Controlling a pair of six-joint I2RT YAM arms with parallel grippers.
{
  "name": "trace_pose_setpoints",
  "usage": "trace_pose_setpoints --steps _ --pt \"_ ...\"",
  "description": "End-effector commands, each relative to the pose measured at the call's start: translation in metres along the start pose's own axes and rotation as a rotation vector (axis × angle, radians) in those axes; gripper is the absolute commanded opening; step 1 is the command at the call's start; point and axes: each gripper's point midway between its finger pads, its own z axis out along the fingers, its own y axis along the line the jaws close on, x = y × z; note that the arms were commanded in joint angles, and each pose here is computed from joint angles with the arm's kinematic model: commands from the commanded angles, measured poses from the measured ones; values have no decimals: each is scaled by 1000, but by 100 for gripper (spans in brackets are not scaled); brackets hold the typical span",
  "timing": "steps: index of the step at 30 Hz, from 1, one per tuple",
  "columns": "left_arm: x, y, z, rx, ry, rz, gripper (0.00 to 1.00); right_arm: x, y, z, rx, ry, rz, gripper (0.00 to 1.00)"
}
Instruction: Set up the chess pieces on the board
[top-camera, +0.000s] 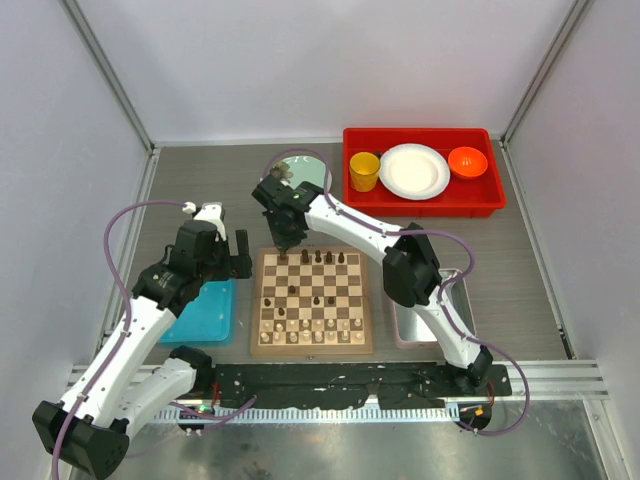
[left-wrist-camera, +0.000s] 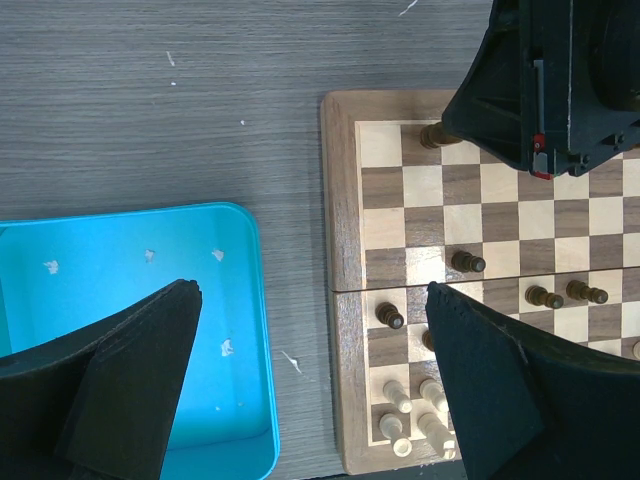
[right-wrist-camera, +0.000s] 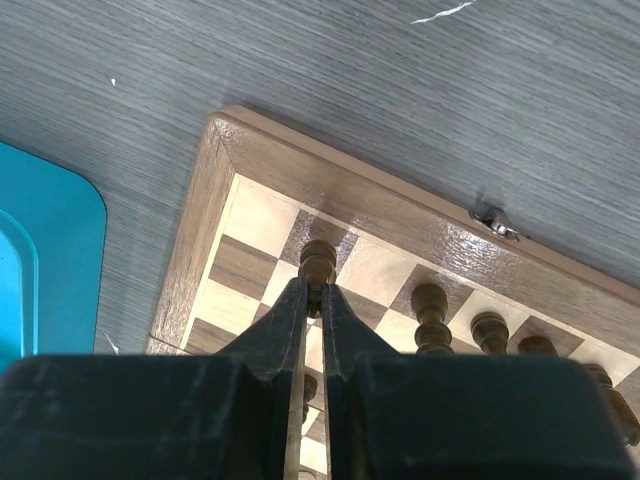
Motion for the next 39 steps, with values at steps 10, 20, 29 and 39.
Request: trace_pose_setpoints --steps 10,20,29,39 --pt "-8 -4 -2 25 -28 -1 100 -2 12 -4 -32 -5 -22 1" --pt "-8 -5 -2 28 -29 0 100 0 11 1 -27 1 -15 2" --pt "-8 -6 -3 33 -30 0 100 3 12 3 -32 11 -14 18" --pt "-9 -5 -3 30 -31 3 100 -16 17 -13 -55 -68 7 35"
